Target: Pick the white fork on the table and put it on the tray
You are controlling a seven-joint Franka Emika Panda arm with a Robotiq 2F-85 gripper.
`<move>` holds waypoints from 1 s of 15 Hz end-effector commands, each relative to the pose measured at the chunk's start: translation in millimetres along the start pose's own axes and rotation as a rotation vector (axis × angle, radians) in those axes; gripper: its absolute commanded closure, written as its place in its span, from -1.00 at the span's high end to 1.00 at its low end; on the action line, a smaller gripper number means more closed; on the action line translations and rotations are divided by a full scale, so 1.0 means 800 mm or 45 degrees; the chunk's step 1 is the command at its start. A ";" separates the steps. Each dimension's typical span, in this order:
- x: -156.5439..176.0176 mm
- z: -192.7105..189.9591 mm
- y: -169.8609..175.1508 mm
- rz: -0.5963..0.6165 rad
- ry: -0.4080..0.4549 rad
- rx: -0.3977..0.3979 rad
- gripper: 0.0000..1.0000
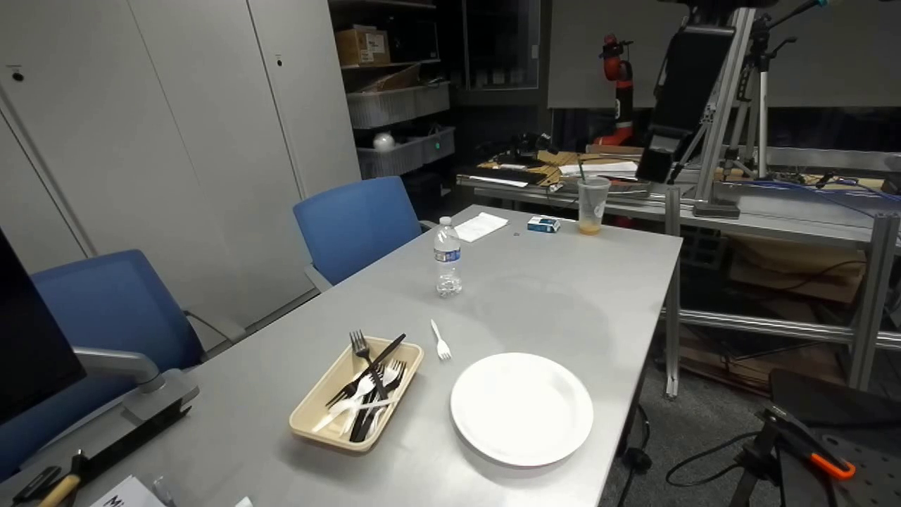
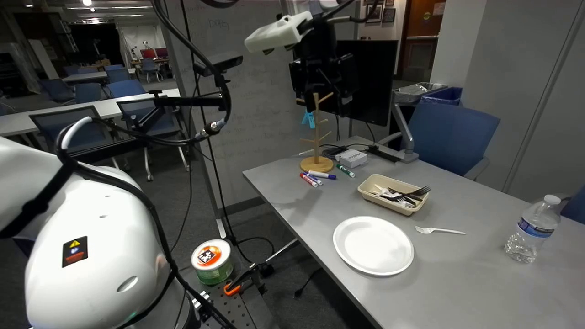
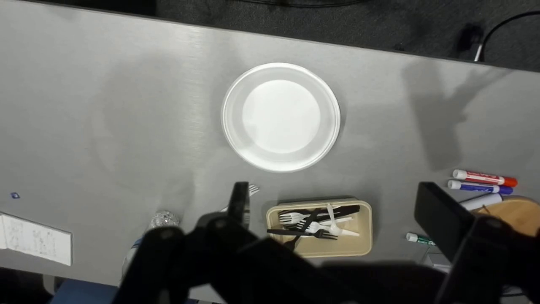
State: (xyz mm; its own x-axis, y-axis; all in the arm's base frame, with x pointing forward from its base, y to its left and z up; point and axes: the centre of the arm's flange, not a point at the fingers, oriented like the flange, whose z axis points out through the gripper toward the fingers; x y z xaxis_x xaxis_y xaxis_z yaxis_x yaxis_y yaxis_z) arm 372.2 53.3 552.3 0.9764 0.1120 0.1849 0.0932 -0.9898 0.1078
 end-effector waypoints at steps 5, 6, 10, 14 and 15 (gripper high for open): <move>0.087 -0.007 -0.129 0.134 -0.029 -0.019 1.00; 0.101 -0.007 -0.157 0.147 -0.023 -0.024 1.00; 0.084 0.002 -0.184 0.170 -0.003 -0.033 1.00; 0.106 0.008 -0.197 0.196 -0.011 -0.026 1.00; 0.107 0.008 -0.197 0.197 -0.010 -0.025 1.00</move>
State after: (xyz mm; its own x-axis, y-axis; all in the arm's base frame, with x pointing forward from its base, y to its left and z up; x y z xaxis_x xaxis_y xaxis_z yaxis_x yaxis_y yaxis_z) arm 442.0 218.4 545.1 0.9803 -0.0421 0.1931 -0.0619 -0.9933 0.0977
